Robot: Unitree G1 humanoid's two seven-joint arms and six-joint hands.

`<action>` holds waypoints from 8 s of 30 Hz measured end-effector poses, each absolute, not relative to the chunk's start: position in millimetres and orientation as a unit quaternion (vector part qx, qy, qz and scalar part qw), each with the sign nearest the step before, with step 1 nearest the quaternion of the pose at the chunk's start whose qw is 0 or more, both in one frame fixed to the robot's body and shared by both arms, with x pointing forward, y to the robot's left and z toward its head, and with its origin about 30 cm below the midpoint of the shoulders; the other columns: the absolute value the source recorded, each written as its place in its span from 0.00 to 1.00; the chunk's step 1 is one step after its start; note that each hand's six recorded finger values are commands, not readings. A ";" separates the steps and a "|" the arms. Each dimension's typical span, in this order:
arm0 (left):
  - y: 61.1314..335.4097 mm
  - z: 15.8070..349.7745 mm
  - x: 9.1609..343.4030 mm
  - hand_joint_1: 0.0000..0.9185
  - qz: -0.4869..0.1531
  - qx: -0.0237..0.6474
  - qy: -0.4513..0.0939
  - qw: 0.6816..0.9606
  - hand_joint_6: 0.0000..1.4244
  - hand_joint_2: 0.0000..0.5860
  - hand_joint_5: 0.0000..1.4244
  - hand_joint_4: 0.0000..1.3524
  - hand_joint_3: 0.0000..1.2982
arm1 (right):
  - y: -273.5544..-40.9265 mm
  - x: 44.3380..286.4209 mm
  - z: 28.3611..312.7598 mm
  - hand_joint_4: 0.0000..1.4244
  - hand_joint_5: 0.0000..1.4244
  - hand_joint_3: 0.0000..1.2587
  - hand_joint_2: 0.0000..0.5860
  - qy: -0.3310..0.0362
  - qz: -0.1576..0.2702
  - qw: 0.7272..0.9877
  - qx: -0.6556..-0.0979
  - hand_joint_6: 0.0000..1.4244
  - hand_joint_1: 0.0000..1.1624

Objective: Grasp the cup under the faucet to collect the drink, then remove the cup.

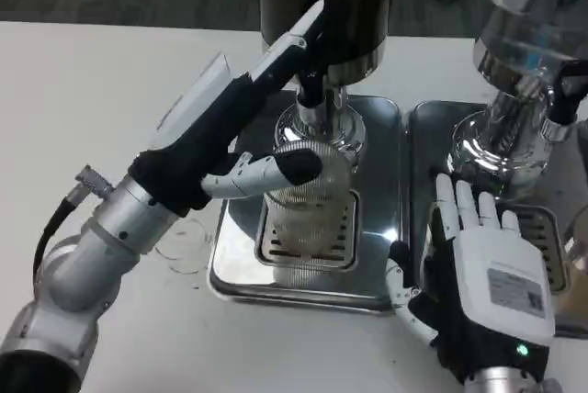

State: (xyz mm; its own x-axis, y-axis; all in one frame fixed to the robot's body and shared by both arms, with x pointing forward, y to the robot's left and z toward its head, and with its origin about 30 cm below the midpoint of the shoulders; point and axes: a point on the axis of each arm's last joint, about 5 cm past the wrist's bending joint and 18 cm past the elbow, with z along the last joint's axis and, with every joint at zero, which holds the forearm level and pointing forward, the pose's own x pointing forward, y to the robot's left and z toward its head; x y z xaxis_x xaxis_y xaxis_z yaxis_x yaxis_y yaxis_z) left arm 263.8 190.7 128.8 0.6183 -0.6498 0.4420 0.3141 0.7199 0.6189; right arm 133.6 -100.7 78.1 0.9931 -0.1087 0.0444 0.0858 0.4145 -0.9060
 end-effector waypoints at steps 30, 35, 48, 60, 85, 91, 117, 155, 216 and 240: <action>187.2 136.3 258.3 0.00 -0.285 0.392 -0.395 0.780 0.05 0.15 0.14 0.00 0.04 | -101.3 134.3 78.3 0.00 0.00 0.00 0.92 0.016 -0.063 0.843 -0.533 0.00 0.31; 186.1 134.3 257.4 0.00 -0.288 0.397 -0.397 0.776 0.05 0.15 0.14 0.00 0.04 | -101.1 135.0 78.5 0.00 0.00 0.00 0.89 0.016 -0.063 0.846 -0.530 0.00 0.32; 185.9 132.9 256.7 0.00 -0.289 0.396 -0.400 0.774 0.06 0.16 0.14 0.00 0.04 | -106.3 141.0 84.3 0.00 0.00 0.00 0.55 0.025 -0.056 0.890 -0.451 0.00 0.34; 186.8 133.2 258.1 0.00 -0.288 0.392 -0.398 0.778 0.06 0.19 0.14 0.00 0.05 | -113.1 155.2 95.2 0.00 0.00 0.00 0.37 0.017 0.001 0.938 -0.346 0.00 0.57; 187.4 133.3 259.0 0.00 -0.286 0.385 -0.399 0.782 0.04 0.22 0.15 0.00 0.07 | -112.2 190.1 78.3 0.00 0.00 0.00 0.34 0.000 0.096 0.966 -0.241 0.00 0.57; 188.0 133.6 259.1 0.00 -0.284 0.385 -0.399 0.782 0.04 0.22 0.15 0.00 0.07 | -108.4 195.6 77.8 0.00 0.00 0.00 0.34 -0.007 0.107 0.963 -0.248 0.00 0.57; 242.0 151.4 243.3 0.00 -0.140 0.385 -0.389 0.825 0.03 0.22 0.13 0.00 0.07 | -104.4 201.2 77.1 0.00 0.00 0.00 0.36 -0.013 0.117 0.964 -0.239 0.00 0.54; 301.2 66.7 175.3 0.00 -0.084 0.376 -0.070 0.920 0.02 0.24 0.09 0.00 0.06 | -89.7 208.2 68.8 0.00 0.00 0.00 0.33 -0.006 0.132 0.975 -0.179 0.04 0.63; 285.8 57.7 165.1 0.00 -0.137 0.407 -0.081 0.899 0.00 0.25 0.08 0.00 0.05 | -77.4 214.8 67.1 0.42 0.53 0.32 0.32 -0.013 0.075 0.988 -0.134 0.63 0.89; 285.7 57.9 165.4 0.00 -0.137 0.407 -0.081 0.899 0.00 0.25 0.07 0.00 0.06 | -77.1 210.8 67.8 0.43 0.59 0.34 0.27 -0.025 0.060 0.987 -0.145 0.75 0.90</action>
State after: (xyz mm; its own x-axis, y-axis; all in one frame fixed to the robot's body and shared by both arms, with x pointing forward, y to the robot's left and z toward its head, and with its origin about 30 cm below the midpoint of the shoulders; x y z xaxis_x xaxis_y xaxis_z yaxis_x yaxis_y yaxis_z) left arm 165.4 285.7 57.9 0.9493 -0.3125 0.0339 0.1808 0.6310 0.7544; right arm 210.8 -77.1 67.8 0.9916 0.1254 0.0316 -0.1111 0.9510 -0.2885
